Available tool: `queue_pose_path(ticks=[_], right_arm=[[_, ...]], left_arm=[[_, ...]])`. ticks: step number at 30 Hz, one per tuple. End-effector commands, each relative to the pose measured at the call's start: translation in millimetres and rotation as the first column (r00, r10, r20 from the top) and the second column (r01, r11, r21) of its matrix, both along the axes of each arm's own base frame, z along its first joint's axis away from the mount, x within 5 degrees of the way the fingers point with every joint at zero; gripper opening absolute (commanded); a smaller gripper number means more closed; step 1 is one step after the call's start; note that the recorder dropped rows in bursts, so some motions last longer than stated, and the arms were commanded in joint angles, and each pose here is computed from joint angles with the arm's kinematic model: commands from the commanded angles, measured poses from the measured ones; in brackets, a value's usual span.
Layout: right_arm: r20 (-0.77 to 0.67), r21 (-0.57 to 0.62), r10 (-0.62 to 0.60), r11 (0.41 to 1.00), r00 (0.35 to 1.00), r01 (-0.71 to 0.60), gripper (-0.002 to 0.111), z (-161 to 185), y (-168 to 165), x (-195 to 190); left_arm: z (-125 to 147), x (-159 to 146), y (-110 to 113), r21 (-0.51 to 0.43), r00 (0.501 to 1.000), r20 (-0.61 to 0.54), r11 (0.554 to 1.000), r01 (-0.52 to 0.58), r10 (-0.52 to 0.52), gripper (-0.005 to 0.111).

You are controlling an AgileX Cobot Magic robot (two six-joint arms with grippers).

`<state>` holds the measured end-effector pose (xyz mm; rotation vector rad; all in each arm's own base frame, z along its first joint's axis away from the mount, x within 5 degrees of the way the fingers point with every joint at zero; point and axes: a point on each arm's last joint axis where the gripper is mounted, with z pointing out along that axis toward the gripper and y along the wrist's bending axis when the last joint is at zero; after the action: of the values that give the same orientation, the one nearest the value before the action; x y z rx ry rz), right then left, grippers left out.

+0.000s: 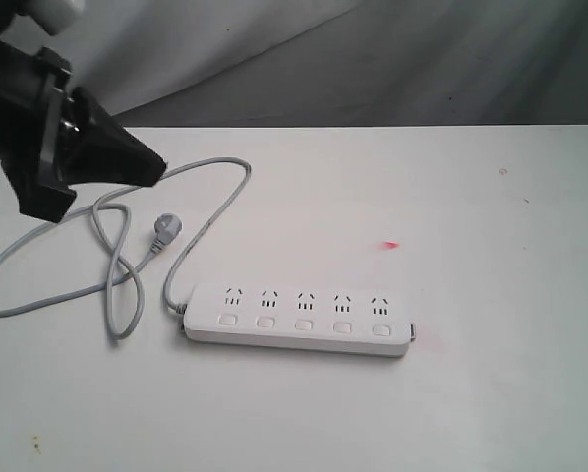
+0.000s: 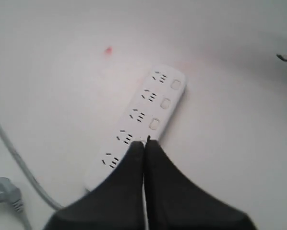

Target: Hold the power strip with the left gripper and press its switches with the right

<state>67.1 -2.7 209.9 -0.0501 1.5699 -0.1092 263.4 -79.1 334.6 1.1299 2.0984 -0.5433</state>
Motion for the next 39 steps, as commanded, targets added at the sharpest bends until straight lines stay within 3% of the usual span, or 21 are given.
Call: queue_pose_path(ticks=[1,4,5,6,11,15,18,21,28,31,34,39], right_arm=[[0.002,0.005,-0.007,1.0,1.0,0.007,0.0,-0.7,-0.4,-0.5],[0.002,0.005,-0.007,1.0,1.0,0.007,0.0,-0.7,-0.4,-0.5],[0.002,0.005,-0.007,1.0,1.0,0.007,0.0,-0.7,-0.4,-0.5],[0.002,0.005,-0.007,1.0,1.0,0.007,0.0,-0.7,-0.4,-0.5],[0.002,0.005,-0.007,1.0,1.0,0.007,0.0,-0.7,-0.4,-0.5],[0.002,0.005,-0.007,1.0,1.0,0.007,0.0,-0.7,-0.4,-0.5],[0.002,0.005,-0.007,1.0,1.0,0.007,0.0,-0.7,-0.4,-0.5],[0.002,0.005,-0.007,1.0,1.0,0.007,0.0,-0.7,-0.4,-0.5],[0.002,0.011,-0.007,1.0,1.0,0.007,0.0,-0.7,-0.5,-0.5],[0.002,0.011,-0.007,1.0,1.0,0.007,0.0,-0.7,-0.5,-0.5],[0.002,0.011,-0.007,1.0,1.0,0.007,0.0,-0.7,-0.5,-0.5],[0.002,0.011,-0.007,1.0,1.0,0.007,0.0,-0.7,-0.5,-0.5]], left_arm=[[25.8,-40.0,11.3,-0.077,0.955,0.21,0.978,-0.196,0.208,0.0],[29.8,-72.4,23.4,-0.145,0.871,0.353,0.94,-0.309,0.341,0.0],[28.9,-84.3,28.4,-0.172,0.829,0.404,0.922,-0.346,0.386,0.0],[22.1,-108.9,37.3,-0.223,0.751,0.478,0.89,-0.398,0.456,0.0],[-10.9,-172.0,56.1,-0.355,0.548,0.611,0.816,-0.456,0.572,0.0],[-32.1,-198.9,61.2,-0.416,0.472,0.646,0.795,-0.441,0.6,0.0],[-43.8,-212.7,61.7,-0.488,0.455,0.623,0.77,-0.41,0.637,0.0],[-56.8,-210.6,61.6,-0.523,0.491,0.548,0.736,-0.43,0.677,0.0],[-94.1,-201.0,70.9,-0.51,0.455,0.481,0.662,-0.55,0.749,0.0],[-115.4,-198.7,71.9,-0.488,0.474,0.433,0.642,-0.591,0.766,0.0],[-134.2,-197.8,72.2,-0.443,0.496,0.42,0.648,-0.619,0.76,0.0],[-136.7,-198.0,72.1,-0.431,0.503,0.413,0.65,-0.626,0.759,0.0]])
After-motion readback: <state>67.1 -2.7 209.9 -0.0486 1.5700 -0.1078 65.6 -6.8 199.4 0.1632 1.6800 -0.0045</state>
